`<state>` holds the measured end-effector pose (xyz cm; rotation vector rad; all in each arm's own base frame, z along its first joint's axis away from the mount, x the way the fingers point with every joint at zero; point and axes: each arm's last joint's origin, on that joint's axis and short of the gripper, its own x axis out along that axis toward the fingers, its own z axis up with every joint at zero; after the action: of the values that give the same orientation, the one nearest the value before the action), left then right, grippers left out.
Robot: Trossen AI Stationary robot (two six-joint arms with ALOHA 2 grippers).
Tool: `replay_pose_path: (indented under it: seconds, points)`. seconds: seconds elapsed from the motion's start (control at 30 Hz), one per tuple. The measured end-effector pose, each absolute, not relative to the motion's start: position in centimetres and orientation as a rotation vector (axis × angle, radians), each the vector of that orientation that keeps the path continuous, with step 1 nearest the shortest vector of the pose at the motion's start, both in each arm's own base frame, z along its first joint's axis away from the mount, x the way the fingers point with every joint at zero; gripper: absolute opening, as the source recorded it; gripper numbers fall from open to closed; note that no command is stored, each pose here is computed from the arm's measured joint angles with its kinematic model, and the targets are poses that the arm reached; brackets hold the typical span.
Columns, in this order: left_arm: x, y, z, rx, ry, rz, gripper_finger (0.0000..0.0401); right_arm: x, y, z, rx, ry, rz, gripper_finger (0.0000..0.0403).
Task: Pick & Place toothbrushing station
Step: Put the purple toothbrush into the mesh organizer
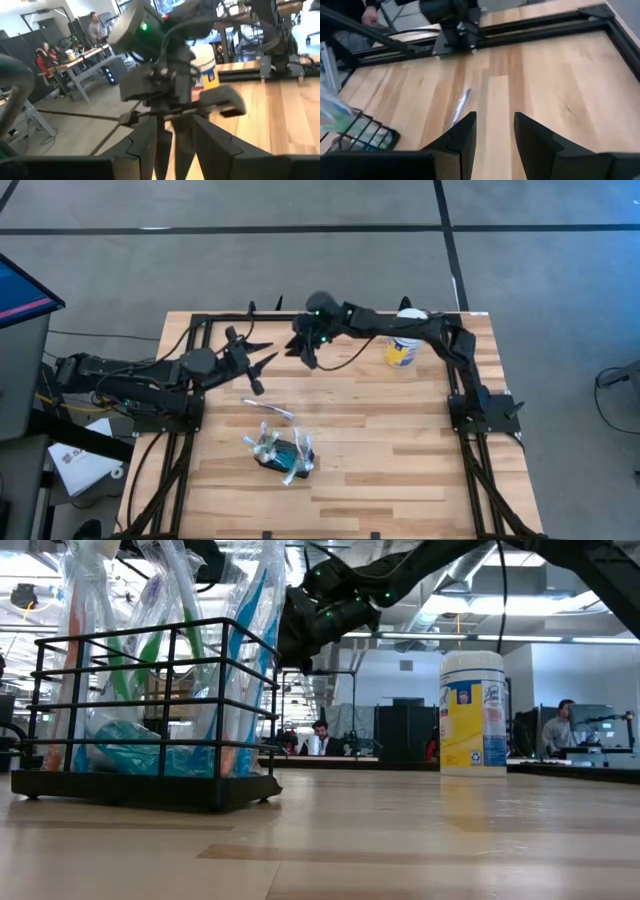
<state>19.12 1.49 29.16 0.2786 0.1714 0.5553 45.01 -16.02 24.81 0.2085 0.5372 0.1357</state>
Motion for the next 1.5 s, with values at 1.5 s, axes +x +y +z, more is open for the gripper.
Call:
replay_pose_path:
  seconds: [1.5]
  points:
    - [19.1, 1.5, 29.0, 0.283, 0.186, 0.552, 0.0117, 49.0, -3.9, 15.7, 0.038, 0.831, 0.227, 0.0122]
